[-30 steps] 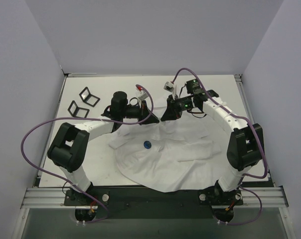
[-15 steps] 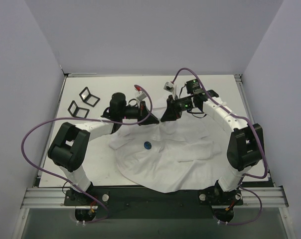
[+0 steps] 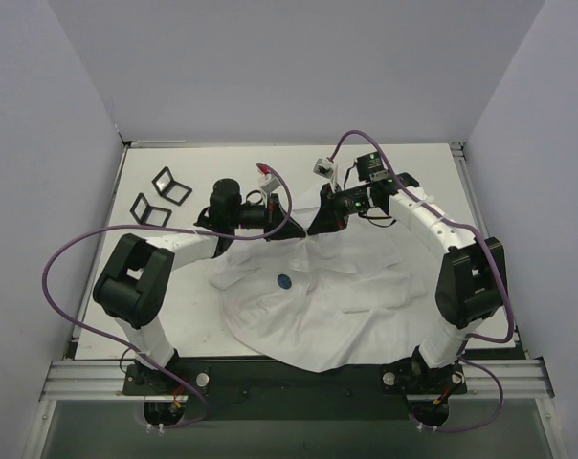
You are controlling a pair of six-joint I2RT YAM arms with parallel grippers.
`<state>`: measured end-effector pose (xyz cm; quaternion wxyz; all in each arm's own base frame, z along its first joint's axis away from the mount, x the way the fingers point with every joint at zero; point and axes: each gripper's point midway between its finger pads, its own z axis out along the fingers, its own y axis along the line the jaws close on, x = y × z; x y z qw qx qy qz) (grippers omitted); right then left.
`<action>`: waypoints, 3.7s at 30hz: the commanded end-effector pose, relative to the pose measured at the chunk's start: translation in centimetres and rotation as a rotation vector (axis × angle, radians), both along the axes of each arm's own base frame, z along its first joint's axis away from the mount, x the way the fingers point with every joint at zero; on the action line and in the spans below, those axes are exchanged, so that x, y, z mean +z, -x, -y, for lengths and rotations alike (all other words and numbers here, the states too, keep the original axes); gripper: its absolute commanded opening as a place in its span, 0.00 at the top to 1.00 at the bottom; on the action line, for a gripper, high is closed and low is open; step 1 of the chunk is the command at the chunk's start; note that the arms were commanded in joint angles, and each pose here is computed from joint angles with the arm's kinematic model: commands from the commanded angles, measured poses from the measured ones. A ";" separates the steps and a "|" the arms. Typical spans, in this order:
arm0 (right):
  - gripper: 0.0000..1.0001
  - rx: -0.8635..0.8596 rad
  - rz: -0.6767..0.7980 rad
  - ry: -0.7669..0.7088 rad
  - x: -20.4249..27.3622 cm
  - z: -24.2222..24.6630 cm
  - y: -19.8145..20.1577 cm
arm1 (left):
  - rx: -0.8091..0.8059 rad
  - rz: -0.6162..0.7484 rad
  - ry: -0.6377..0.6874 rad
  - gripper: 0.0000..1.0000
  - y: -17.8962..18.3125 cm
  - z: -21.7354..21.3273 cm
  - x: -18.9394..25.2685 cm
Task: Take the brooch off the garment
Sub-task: Pass from the left arm to the right, then open the brooch over the flattened clothing.
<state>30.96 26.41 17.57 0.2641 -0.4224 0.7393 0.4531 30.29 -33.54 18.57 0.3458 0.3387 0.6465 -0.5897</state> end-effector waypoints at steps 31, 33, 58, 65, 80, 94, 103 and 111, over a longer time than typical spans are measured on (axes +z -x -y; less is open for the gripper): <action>1.00 0.015 0.051 -0.027 0.9 0.1 -0.2 | 0.118 0.183 -0.085 0.15 -1.5 0.2 0.4; 1.00 0.015 0.048 -0.029 0.9 0.1 -0.2 | 0.123 0.190 -0.108 0.14 -1.5 0.4 0.0; 1.00 0.044 0.027 -0.020 0.4 -0.2 0.5 | 0.109 0.172 -0.075 0.32 -0.9 0.7 0.3; 1.00 0.051 0.020 -0.017 0.3 -0.2 0.7 | 0.115 0.166 -0.080 0.36 -1.1 0.7 0.0; 1.00 0.068 0.022 -0.013 0.4 -0.7 1.1 | 0.200 0.151 -0.116 0.41 -2.5 0.6 -0.6; 1.00 0.069 0.031 -0.012 0.5 -0.6 1.1 | 0.195 0.152 -0.113 0.43 -2.4 0.5 -0.5; 1.00 0.060 0.029 -0.004 0.3 -0.4 0.9 | 0.119 0.153 -0.067 0.35 -1.1 0.7 0.2; 1.00 0.058 0.032 -0.007 0.5 -0.4 0.8 | 0.095 0.152 -0.066 0.35 -0.8 0.9 0.0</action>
